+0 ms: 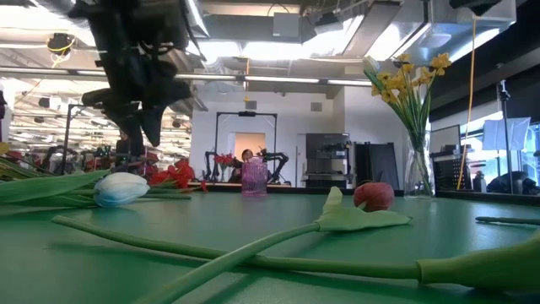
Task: Sort flowers into vase by color
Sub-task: Put the top red flowers into the pink vase
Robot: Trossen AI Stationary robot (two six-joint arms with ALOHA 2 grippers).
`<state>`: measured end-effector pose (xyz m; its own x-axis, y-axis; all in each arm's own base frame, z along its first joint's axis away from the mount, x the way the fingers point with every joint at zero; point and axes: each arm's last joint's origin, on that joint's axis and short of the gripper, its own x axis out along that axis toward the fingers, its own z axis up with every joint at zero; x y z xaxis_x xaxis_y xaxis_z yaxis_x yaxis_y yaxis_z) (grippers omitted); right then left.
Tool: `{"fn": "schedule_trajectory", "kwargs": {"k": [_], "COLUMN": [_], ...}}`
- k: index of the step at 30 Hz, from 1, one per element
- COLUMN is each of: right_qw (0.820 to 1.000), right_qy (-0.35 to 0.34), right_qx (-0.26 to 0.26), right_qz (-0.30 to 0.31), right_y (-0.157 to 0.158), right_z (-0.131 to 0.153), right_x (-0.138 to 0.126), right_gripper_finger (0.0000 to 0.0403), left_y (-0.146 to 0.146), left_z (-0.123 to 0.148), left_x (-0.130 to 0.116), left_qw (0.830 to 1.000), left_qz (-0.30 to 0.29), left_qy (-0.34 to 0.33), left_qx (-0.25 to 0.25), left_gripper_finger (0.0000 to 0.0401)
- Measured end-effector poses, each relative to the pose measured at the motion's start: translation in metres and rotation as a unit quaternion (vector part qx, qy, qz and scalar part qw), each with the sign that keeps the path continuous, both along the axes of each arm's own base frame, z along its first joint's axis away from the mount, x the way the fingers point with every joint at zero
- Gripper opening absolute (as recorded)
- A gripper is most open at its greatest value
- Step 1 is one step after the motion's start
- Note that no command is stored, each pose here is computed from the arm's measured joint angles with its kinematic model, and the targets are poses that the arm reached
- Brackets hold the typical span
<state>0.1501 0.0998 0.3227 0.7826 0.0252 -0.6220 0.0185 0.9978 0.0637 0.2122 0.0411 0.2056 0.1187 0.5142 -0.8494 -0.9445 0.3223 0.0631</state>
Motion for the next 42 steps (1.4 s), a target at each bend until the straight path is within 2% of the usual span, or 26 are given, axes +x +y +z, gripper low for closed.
{"fn": "schedule_trajectory", "kwargs": {"k": [4,14,24,28,32,42], "right_qw": [0.999,0.998,0.997,0.997,0.997,0.997], "right_qy": [0.015,0.042,0.048,0.052,0.046,0.037], "right_qx": [0.013,0.024,0.01,0.005,0.012,0.011], "right_qz": [-0.026,-0.046,-0.062,-0.062,-0.062,-0.065], "right_y": [0.005,0.014,0.012,0.012,0.013,0.013], "right_z": [-0.005,-0.031,-0.045,-0.047,-0.046,-0.046], "right_x": [-0.009,-0.021,-0.021,-0.022,-0.021,-0.02], "right_gripper_finger": [0.0202,0.0202,0.0202,0.0202,0.0202,0.0202], "left_y": [0.014,0.028,0.042,0.051,0.059,0.079], "left_z": [-0.001,-0.004,-0.032,-0.043,-0.051,-0.068], "left_x": [-0.003,-0.006,0.006,0.009,0.013,0.008], "left_qw": [0.999,0.999,0.995,0.994,0.993,0.986], "left_qz": [0.017,0.016,0.026,0.041,0.029,0.058], "left_qy": [0.002,0.023,0.074,0.085,0.085,0.106], "left_qx": [-0.027,-0.037,-0.056,-0.062,-0.075,-0.111], "left_gripper_finger": [0.0167,0.0167,0.0167,0.0167,0.0167,0.0167]}}
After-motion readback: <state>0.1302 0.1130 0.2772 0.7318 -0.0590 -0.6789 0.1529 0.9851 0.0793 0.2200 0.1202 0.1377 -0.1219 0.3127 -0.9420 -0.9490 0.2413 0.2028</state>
